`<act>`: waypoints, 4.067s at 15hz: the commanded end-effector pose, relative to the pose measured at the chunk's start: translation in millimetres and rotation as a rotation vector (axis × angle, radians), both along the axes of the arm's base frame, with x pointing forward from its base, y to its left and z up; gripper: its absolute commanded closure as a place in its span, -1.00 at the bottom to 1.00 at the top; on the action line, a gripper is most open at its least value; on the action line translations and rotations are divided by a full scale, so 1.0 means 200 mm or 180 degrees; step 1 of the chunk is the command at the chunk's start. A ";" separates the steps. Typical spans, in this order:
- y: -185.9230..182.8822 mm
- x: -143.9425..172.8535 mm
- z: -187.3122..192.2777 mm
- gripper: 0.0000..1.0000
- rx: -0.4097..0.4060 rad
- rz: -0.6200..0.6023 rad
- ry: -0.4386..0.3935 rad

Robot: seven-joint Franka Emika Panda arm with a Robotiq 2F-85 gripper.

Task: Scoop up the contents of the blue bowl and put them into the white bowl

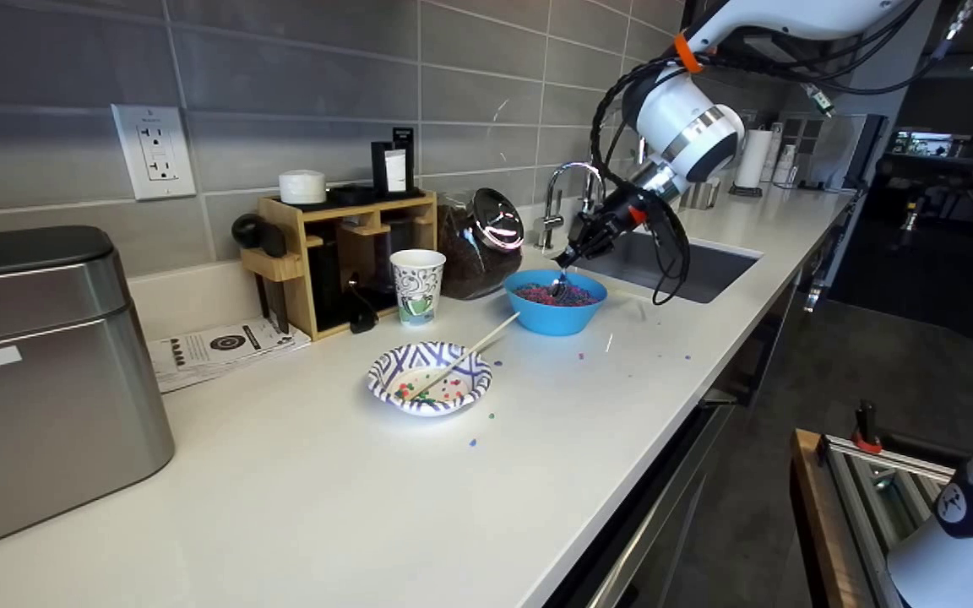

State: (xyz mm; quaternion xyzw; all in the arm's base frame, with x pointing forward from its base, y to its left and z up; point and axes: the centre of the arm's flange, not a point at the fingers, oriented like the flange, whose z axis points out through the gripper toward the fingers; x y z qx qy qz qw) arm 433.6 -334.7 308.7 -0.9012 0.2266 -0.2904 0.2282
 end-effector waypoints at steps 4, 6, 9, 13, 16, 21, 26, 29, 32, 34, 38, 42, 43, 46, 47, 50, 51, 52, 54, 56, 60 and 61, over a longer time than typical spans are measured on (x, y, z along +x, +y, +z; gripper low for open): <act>-0.05 0.04 -0.04 1.00 0.0292 -0.0058 0.0006; -0.05 0.04 -0.05 1.00 0.0249 -0.0018 -0.0002; -0.03 0.03 -0.05 1.00 0.0136 0.0039 -0.0025; 0.00 0.03 -0.02 1.00 -0.0125 0.0217 -0.0139; 0.04 0.03 0.01 1.00 -0.0253 0.0381 -0.0262; 0.06 0.04 0.00 1.00 -0.0249 0.0573 -0.0260; 0.05 0.04 -0.02 1.00 -0.0082 0.0568 -0.0215; 0.05 0.05 -0.02 1.00 -0.0041 0.0556 -0.0191; 0.01 0.06 -0.05 1.00 0.0099 0.0540 -0.0061; 0.00 0.06 -0.07 1.00 0.0257 0.0548 -0.0021; -0.04 0.06 -0.08 1.00 0.0394 0.0512 -0.0018; -0.07 0.06 -0.09 1.00 0.0493 0.0474 -0.0035; -0.08 0.06 -0.09 1.00 0.0527 0.0467 -0.0038; -0.11 0.06 -0.08 1.00 0.0629 0.0454 -0.0056; -0.12 0.07 -0.08 1.00 0.0658 0.0444 -0.0067; -0.16 0.06 -0.07 1.00 0.0749 0.0431 -0.0086; -0.17 0.07 -0.07 1.00 0.0790 0.0428 -0.0095; -0.18 0.06 -0.06 1.00 0.0821 0.0431 -0.0099; -0.19 0.06 -0.05 1.00 0.0889 0.0442 -0.0109; -0.20 0.06 -0.04 1.00 0.0958 0.0459 -0.0112; -0.21 0.07 -0.03 1.00 0.1087 0.0498 -0.0134; -0.21 0.07 -0.03 1.00 0.1122 0.0501 -0.0138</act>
